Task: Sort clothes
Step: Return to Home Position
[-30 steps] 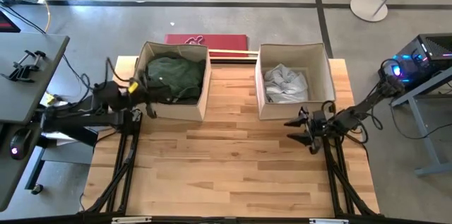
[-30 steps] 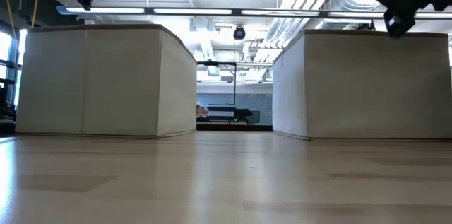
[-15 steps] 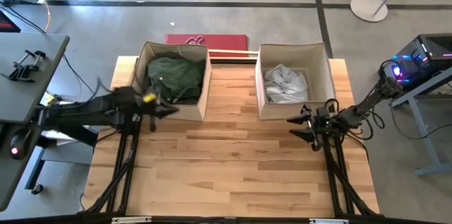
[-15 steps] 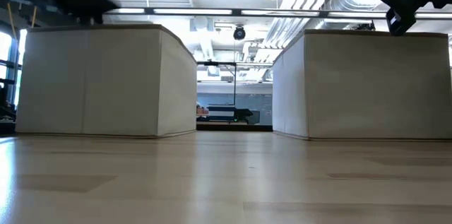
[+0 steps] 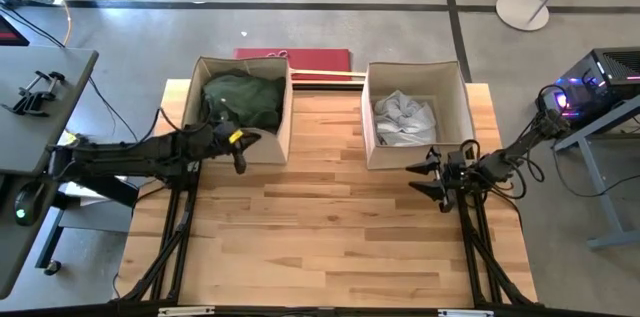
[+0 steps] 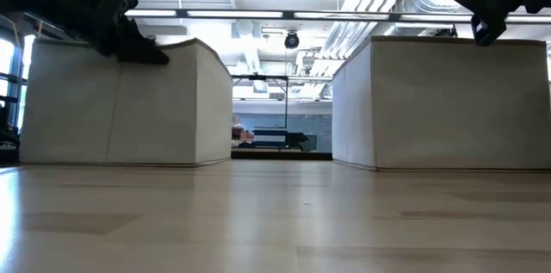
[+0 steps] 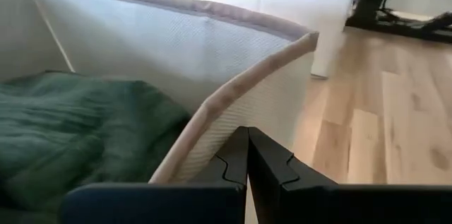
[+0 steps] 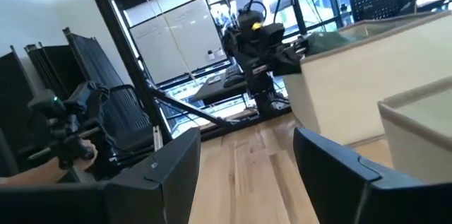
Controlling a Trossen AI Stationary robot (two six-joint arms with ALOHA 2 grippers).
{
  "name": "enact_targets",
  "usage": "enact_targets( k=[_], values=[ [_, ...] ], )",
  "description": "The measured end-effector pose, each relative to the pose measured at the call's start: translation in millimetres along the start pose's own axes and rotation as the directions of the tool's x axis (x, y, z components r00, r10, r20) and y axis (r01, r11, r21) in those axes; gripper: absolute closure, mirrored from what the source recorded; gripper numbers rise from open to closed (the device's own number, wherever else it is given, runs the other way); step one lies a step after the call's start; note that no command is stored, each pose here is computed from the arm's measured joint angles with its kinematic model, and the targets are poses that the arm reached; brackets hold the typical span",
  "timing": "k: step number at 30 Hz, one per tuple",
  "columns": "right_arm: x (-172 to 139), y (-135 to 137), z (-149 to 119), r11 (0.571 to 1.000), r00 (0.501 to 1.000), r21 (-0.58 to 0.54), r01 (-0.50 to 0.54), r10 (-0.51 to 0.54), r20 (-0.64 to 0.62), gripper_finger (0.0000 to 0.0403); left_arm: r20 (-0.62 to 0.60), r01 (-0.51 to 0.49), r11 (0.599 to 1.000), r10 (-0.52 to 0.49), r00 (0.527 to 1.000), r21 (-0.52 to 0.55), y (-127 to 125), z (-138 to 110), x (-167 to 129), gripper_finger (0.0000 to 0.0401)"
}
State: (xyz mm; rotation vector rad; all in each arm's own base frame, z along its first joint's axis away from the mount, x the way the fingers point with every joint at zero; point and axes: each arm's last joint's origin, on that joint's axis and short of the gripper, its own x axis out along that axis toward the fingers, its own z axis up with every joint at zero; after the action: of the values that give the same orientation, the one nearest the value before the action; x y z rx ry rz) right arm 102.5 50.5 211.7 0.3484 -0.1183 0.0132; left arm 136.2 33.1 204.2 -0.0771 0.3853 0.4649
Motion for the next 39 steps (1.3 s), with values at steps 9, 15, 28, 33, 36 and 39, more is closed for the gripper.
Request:
enact_targets(
  k=[9,15,28,33,36,39],
  values=[
    [-1,-2,-7,1.0,0.997,0.001,0.006,-0.006,-0.07,0.0187,0.179,0.388,0.916,-0.366,0.913,-0.102,-18,49,-27,0.0401],
    [-2,-2,-15,0.998,0.987,0.056,-0.032,0.041,-0.158,0.0188,0.188,0.645,0.744,-0.618,0.763,-0.175,-58,50,-52,0.0401],
    [-3,-1,-20,0.989,0.962,-0.016,-0.146,0.139,-0.234,0.0376,0.385,0.702,0.655,-0.593,0.707,-0.279,-78,-46,-44,0.0401],
    [-5,-4,-25,0.992,0.965,-0.004,-0.122,0.118,-0.233,0.0385,0.382,0.617,0.77,-0.528,0.759,-0.161,-68,-45,-30,0.0401],
    [-8,-11,-36,0.995,0.975,0.041,-0.093,0.099,-0.2,0.0388,0.385,0.596,0.799,-0.525,0.759,-0.084,-60,-42,-22,0.0401],
    [-10,-16,-43,0.996,0.98,0.075,-0.054,0.067,-0.186,0.04,0.372,0.572,0.819,-0.521,0.768,-0.033,-51,-40,-15,0.0401]
  ],
)
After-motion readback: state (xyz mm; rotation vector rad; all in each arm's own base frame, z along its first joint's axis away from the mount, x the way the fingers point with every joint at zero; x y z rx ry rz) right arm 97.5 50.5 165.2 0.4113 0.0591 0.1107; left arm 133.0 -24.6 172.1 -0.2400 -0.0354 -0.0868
